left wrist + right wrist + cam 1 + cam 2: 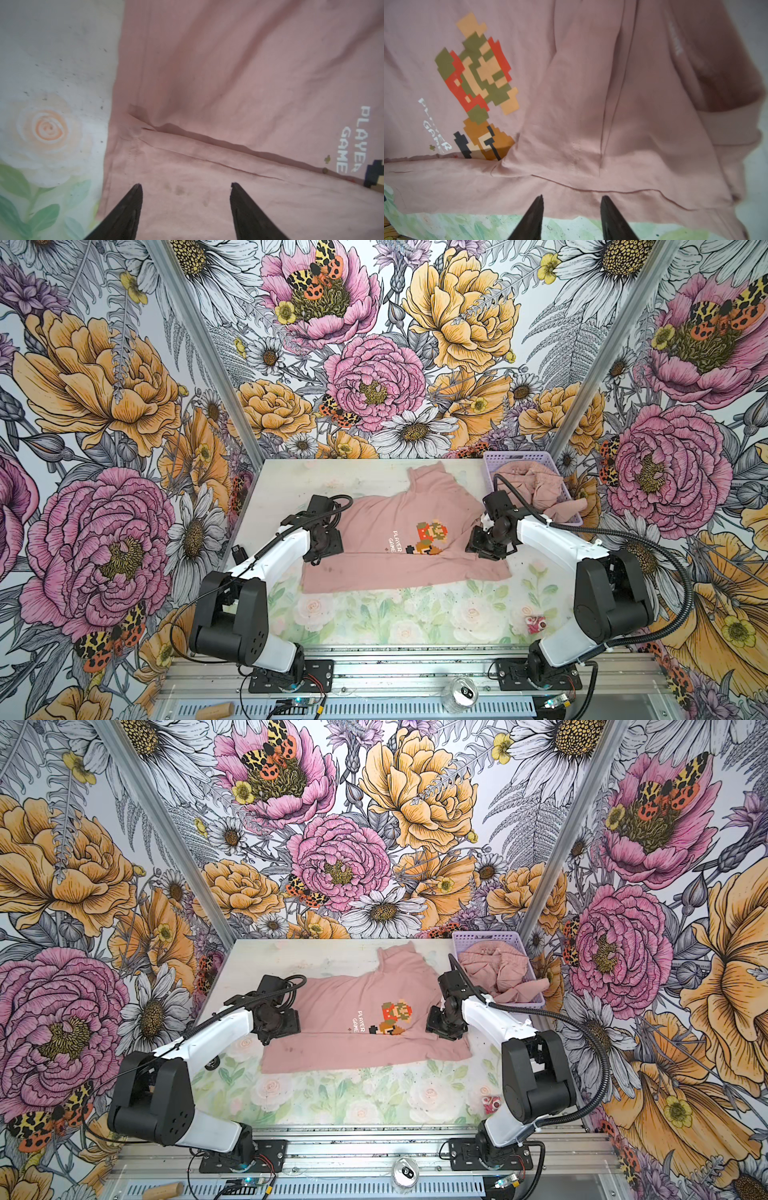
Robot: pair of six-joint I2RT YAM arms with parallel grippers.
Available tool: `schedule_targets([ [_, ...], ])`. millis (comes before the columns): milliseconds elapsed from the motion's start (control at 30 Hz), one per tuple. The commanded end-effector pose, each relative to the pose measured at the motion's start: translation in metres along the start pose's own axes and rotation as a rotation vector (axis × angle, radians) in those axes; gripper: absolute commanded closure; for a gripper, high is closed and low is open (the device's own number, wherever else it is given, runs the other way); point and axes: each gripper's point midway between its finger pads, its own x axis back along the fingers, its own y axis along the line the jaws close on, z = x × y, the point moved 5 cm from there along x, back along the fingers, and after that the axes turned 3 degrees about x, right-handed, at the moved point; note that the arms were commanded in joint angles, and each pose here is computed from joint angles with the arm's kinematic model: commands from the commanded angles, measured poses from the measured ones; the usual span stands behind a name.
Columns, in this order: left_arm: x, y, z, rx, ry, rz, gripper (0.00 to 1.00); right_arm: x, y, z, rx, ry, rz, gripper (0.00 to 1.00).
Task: Fold and stack the mixed laundry pile
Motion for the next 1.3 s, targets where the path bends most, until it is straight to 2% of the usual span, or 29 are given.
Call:
schedule_targets([
  [0, -0.011, -0.012, 0.008, 0.046, 0.025, 0.062, 0.32, -0.003, 0.004, -0.006, -0.048, -0.045, -0.052, 0.52],
  [100, -0.014, -0.016, 0.012, 0.044, 0.031, 0.068, 0.32, -0.010, 0.002, -0.007, -0.062, -0.048, -0.044, 0.52],
  [300, -0.017, -0.012, 0.016, 0.047, 0.036, 0.060, 0.32, -0.022, -0.003, -0.011, -0.082, -0.043, -0.016, 0.59],
  [733, -0.020, -0.006, 0.020, 0.058, 0.042, 0.050, 0.33, -0.031, -0.012, -0.007, -0.103, -0.031, 0.030, 0.66],
  [800, -0.020, -0.005, 0.020, 0.059, 0.043, 0.048, 0.33, -0.031, -0.013, -0.008, -0.103, -0.036, 0.037, 0.70],
  [1067, -0.022, -0.004, 0.022, 0.058, 0.049, 0.046, 0.34, -0.022, -0.007, -0.017, -0.103, -0.071, 0.021, 0.99],
  [1267, -0.023, -0.003, 0.024, 0.060, 0.057, 0.044, 0.34, -0.010, 0.009, -0.033, -0.088, -0.111, -0.023, 1.00],
])
